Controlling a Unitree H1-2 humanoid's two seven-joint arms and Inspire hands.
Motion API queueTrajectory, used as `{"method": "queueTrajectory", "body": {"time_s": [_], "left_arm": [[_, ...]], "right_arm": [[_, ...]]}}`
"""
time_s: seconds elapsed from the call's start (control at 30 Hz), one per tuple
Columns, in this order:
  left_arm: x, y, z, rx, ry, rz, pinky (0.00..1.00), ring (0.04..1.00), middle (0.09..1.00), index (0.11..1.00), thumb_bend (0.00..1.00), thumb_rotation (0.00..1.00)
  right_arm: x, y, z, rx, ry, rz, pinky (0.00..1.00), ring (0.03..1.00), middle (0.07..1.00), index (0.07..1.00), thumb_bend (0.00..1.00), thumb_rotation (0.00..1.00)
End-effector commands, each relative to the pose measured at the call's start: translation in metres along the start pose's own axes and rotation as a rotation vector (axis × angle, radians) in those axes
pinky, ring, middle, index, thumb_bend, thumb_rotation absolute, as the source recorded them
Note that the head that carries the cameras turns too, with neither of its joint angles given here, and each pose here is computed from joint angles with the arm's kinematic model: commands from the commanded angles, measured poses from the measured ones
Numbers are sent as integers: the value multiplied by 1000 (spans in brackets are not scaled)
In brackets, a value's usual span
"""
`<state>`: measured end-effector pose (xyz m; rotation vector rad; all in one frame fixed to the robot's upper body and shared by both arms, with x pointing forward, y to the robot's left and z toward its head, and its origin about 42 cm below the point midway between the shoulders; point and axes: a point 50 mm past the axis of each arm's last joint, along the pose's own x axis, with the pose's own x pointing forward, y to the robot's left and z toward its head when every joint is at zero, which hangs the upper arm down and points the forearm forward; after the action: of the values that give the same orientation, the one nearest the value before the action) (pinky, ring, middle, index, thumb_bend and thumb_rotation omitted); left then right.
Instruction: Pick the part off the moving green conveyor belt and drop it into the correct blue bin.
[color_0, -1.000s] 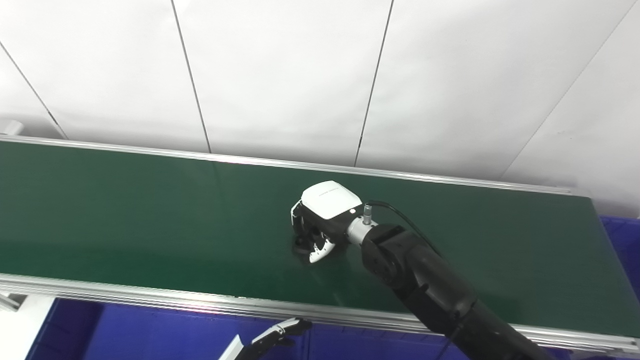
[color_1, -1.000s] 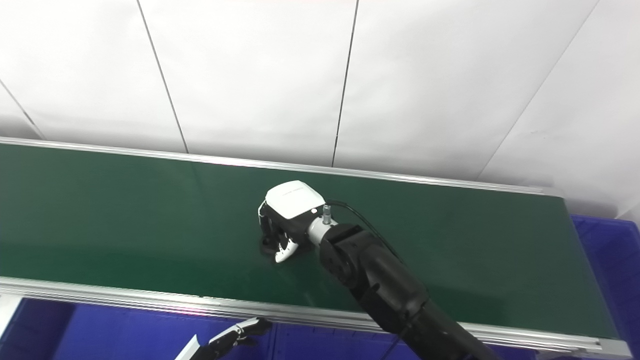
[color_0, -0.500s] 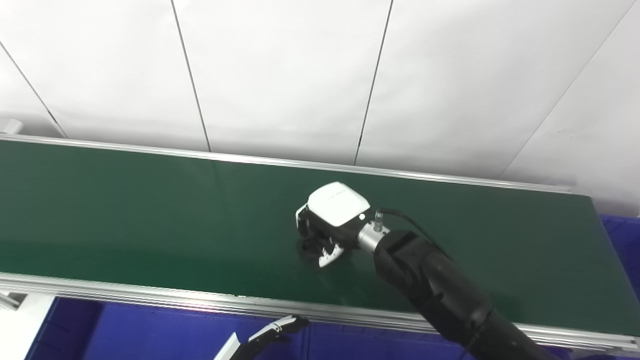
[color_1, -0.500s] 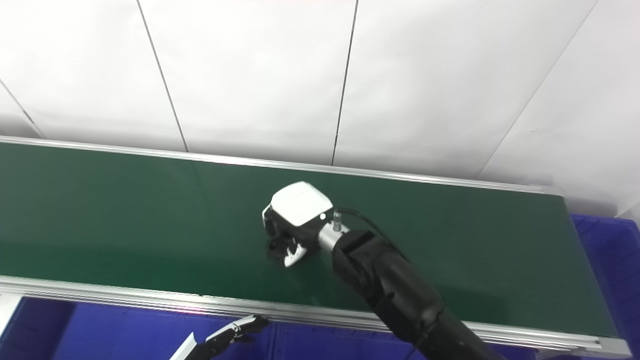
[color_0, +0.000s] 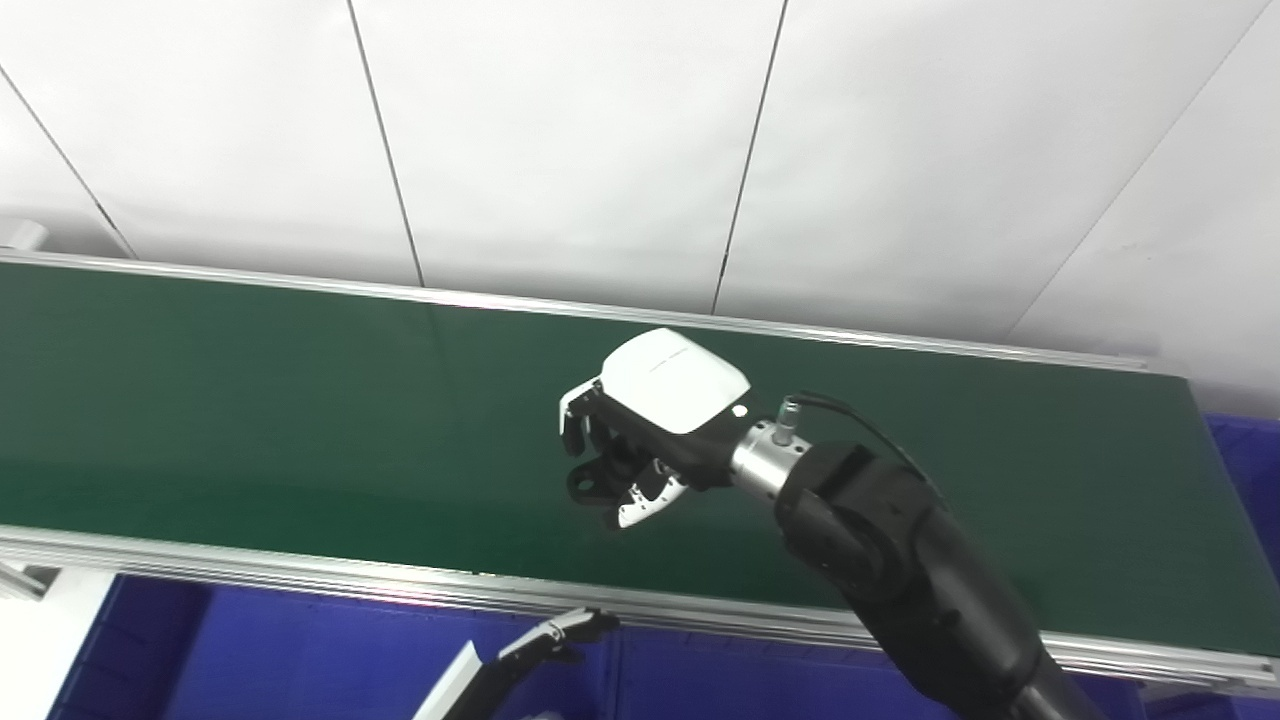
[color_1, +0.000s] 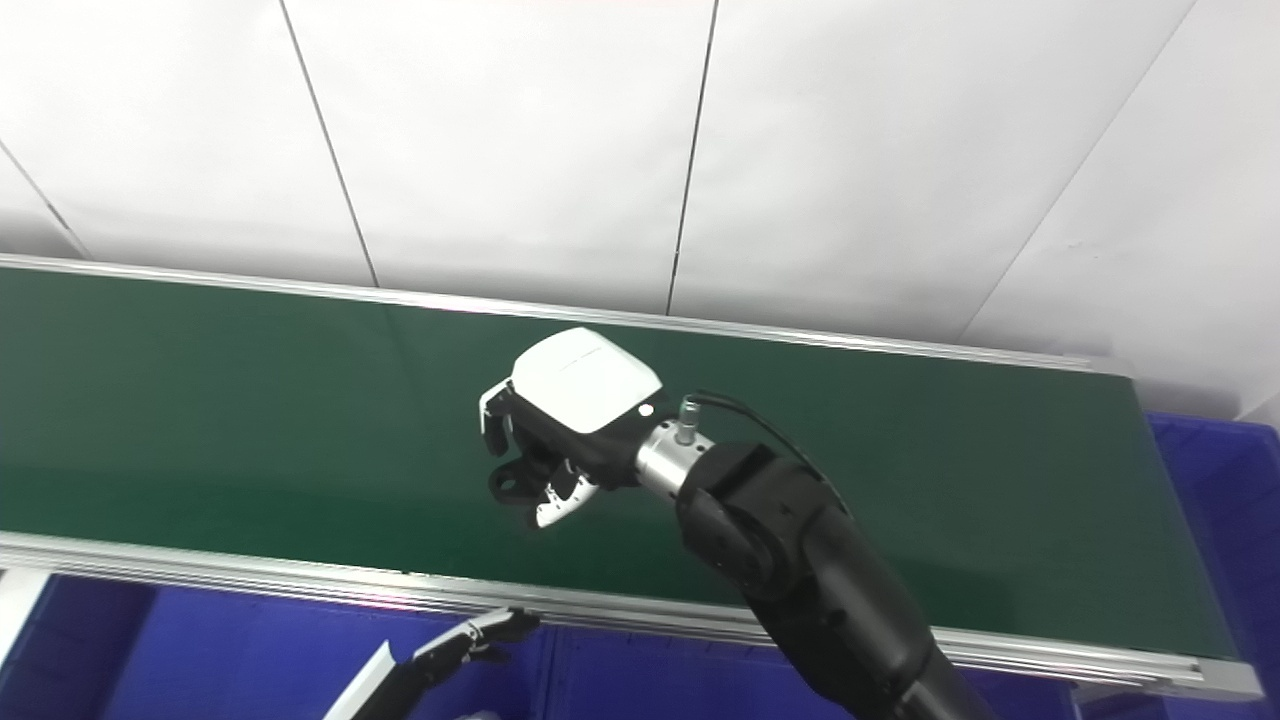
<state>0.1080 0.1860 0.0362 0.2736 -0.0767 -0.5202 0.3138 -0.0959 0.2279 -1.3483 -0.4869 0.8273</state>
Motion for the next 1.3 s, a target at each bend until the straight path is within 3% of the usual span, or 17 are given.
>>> {"method": "queueTrajectory", "body": {"time_s": [0.0,0.2,0.5,0.7,0.83,1.03,1.27], "left_arm": [[1,6,9,0,-60,13,752,831,884,821,807,395],[-1,7,10,-2,-60,15,759,832,885,821,804,398],[-5,17,16,-22,-67,17,789,852,892,838,792,393],[-6,28,20,-40,-73,25,808,863,890,842,777,375],[-5,34,21,-44,-76,44,765,842,880,831,787,379],[-6,40,22,-89,-71,56,708,832,881,827,797,415],[-10,46,25,-112,-79,49,711,838,883,820,798,418]], "right_arm": [[-11,-19,5,-2,-1,-48,282,361,484,539,510,0],[-34,-21,14,29,23,-14,290,370,489,531,512,0],[-99,18,38,169,53,33,280,372,502,513,512,0],[-128,42,53,233,90,53,231,361,455,530,511,0],[-138,56,59,290,126,81,325,384,487,516,514,0],[-151,93,64,359,253,139,328,366,492,534,511,0],[-149,147,55,392,349,96,272,348,462,546,508,0]]}}
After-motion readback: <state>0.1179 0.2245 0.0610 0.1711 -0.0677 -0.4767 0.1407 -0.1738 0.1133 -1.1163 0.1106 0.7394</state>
